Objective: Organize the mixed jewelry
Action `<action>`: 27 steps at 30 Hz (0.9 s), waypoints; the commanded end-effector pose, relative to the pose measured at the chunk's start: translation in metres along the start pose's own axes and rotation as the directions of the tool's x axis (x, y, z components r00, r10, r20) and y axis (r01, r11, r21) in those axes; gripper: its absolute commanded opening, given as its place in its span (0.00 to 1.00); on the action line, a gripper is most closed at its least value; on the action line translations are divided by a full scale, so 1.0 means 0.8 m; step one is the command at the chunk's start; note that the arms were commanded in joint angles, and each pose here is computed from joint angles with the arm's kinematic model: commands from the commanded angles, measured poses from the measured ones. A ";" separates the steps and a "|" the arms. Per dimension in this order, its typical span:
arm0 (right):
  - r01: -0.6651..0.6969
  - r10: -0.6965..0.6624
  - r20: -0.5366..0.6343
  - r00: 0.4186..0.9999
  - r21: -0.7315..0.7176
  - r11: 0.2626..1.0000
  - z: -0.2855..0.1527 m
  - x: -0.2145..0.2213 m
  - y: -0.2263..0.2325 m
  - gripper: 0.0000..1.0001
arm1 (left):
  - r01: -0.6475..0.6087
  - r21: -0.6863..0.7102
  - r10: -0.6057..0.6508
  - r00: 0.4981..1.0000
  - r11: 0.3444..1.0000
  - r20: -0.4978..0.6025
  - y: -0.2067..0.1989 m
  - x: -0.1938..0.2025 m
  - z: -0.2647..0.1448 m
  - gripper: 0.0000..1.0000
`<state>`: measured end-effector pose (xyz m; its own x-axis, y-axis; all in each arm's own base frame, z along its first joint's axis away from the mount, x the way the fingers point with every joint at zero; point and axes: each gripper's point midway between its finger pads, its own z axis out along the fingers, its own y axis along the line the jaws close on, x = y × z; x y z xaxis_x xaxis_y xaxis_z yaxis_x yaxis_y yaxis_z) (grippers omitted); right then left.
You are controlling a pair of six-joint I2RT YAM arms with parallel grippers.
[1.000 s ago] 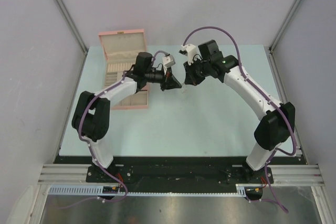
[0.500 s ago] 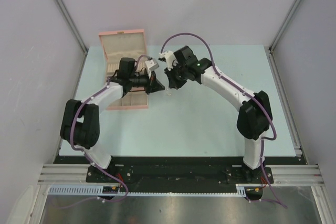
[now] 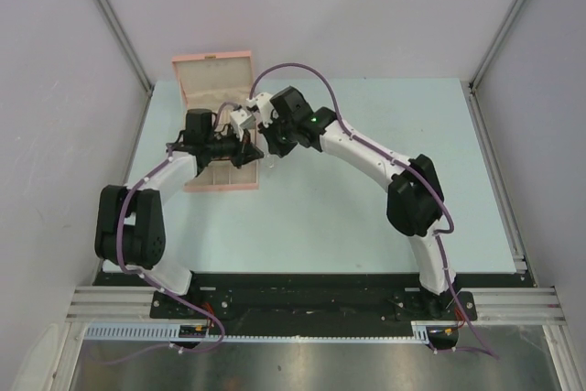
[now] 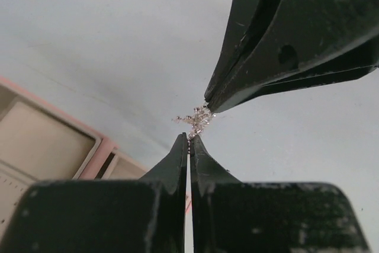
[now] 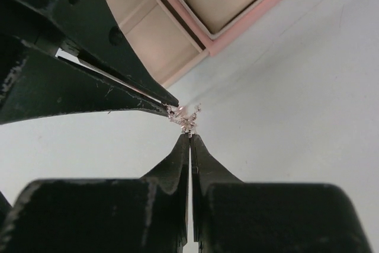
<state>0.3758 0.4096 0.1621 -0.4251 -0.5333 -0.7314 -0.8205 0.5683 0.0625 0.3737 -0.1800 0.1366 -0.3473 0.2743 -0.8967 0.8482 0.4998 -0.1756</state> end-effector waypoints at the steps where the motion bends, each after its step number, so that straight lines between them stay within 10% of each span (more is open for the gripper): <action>1: 0.020 -0.022 0.067 0.998 0.021 1.000 0.009 -0.036 0.011 0.00 | -0.068 -0.072 0.070 0.997 0.995 0.034 0.015 -0.016 -0.028 0.00; 27: 0.077 -0.077 0.063 0.995 0.003 0.997 0.070 -0.046 0.054 0.00 | -0.067 -0.203 0.069 0.998 0.977 0.004 0.059 0.022 -0.084 0.00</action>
<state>0.3750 0.4791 0.1522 -0.3513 -0.5393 -0.7654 -0.8501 0.5263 0.0192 0.3778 -0.0999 0.1229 -0.3676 0.2861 -0.8849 0.7541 0.6485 -0.1036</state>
